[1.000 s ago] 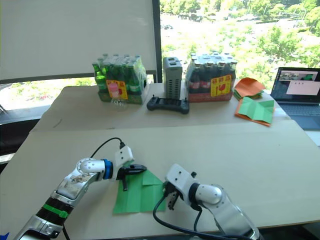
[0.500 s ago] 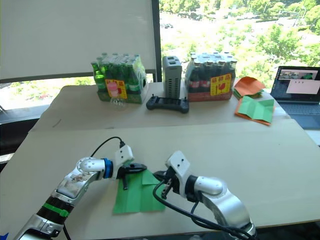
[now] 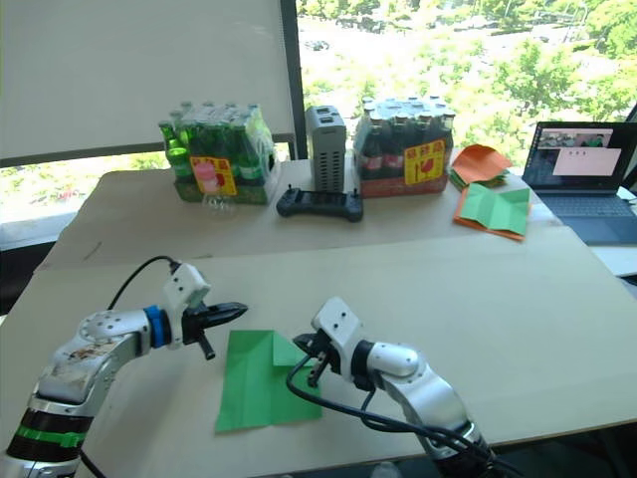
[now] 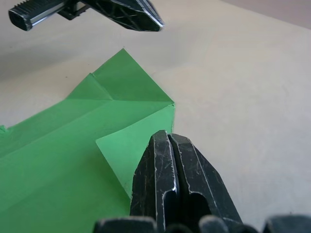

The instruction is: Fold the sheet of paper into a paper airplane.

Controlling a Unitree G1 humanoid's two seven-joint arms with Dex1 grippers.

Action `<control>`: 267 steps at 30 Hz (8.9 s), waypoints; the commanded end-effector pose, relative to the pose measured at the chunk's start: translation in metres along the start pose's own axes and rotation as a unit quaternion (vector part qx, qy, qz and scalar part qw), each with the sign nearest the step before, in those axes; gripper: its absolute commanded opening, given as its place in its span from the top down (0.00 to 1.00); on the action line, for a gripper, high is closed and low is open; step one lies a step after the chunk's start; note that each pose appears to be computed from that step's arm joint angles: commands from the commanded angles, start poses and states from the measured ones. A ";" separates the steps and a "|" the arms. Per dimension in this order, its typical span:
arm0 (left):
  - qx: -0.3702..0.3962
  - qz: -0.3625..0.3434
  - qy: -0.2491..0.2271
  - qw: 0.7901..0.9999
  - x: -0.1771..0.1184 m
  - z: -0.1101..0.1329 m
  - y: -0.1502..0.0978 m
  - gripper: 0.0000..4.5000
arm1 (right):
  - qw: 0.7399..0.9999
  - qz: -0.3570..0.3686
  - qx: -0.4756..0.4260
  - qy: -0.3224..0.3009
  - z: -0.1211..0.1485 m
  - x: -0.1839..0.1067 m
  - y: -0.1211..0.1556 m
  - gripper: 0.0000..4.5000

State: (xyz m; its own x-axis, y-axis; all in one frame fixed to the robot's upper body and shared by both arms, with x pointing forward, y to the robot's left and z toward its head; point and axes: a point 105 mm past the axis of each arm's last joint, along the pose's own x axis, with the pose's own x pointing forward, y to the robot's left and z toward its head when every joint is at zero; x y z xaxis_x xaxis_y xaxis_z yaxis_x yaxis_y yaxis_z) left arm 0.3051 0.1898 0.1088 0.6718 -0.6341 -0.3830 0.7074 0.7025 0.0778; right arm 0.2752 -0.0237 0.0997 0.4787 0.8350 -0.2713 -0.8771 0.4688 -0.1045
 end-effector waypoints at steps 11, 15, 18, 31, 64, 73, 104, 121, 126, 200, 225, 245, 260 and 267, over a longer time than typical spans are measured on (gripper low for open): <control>-0.132 -0.023 -0.069 0.989 -0.015 -0.002 -0.015 0.86 | 0.998 0.039 -0.037 -0.027 0.014 -0.001 0.013 1.00; -0.173 -0.033 -0.054 0.983 -0.020 -0.014 -0.025 0.59 | 0.998 0.039 -0.040 -0.021 0.011 0.003 0.013 1.00; -0.201 -0.036 -0.063 0.977 -0.025 -0.014 -0.030 0.45 | 0.998 0.040 -0.043 -0.001 0.000 0.010 0.013 1.00; -0.207 -0.050 -0.068 0.975 -0.025 -0.010 -0.050 0.45 | 0.996 0.031 -0.028 0.080 -0.037 0.015 0.008 1.00; -0.144 -0.093 -0.057 0.983 -0.001 0.000 -0.068 1.00 | 0.997 0.028 -0.020 0.075 -0.030 0.013 0.016 1.00; -0.152 -0.093 -0.027 0.984 0.015 -0.021 -0.074 1.00 | 0.997 0.026 -0.019 0.073 -0.027 0.011 0.017 1.00; -0.115 -0.101 0.017 0.988 0.016 -0.041 -0.082 1.00 | 0.999 0.024 -0.031 0.019 0.008 0.057 -0.006 1.00; -0.106 -0.099 0.009 0.989 0.003 -0.030 -0.074 0.51 | 0.992 0.020 -0.015 0.121 -0.031 0.056 0.000 1.00; -0.118 -0.090 -0.026 0.989 -0.016 -0.009 -0.055 0.37 | 0.993 0.021 -0.015 0.117 -0.030 0.057 0.002 1.00; -0.081 -0.028 0.119 0.989 -0.049 -0.081 -0.051 1.00 | 0.993 0.036 -0.019 0.109 -0.024 0.062 0.014 1.00; -0.107 -0.054 -0.040 0.992 -0.025 -0.006 -0.055 1.00 | 0.995 0.008 -0.009 -0.101 0.066 0.034 0.011 1.00; -0.085 -0.094 -0.008 0.992 -0.006 -0.020 -0.067 1.00 | 0.999 0.006 -0.022 -0.047 0.034 -0.014 0.001 1.00; -0.060 -0.116 0.014 0.991 0.008 -0.027 -0.069 1.00 | 0.998 0.044 -0.030 0.044 0.000 -0.054 0.009 1.00; -0.044 -0.129 0.018 0.991 0.014 -0.022 -0.070 1.00 | 0.989 0.105 -0.013 0.100 -0.015 -0.086 0.023 1.00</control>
State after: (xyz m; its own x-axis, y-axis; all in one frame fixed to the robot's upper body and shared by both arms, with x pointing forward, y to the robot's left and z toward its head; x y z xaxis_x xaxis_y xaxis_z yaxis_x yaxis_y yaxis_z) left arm 0.2608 0.1386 0.0775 0.4737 -0.7828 -0.4036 0.8189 0.5601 -0.1253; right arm 0.2232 -0.0918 0.0962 0.3098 0.8143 -0.4909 -0.9433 0.3280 -0.0513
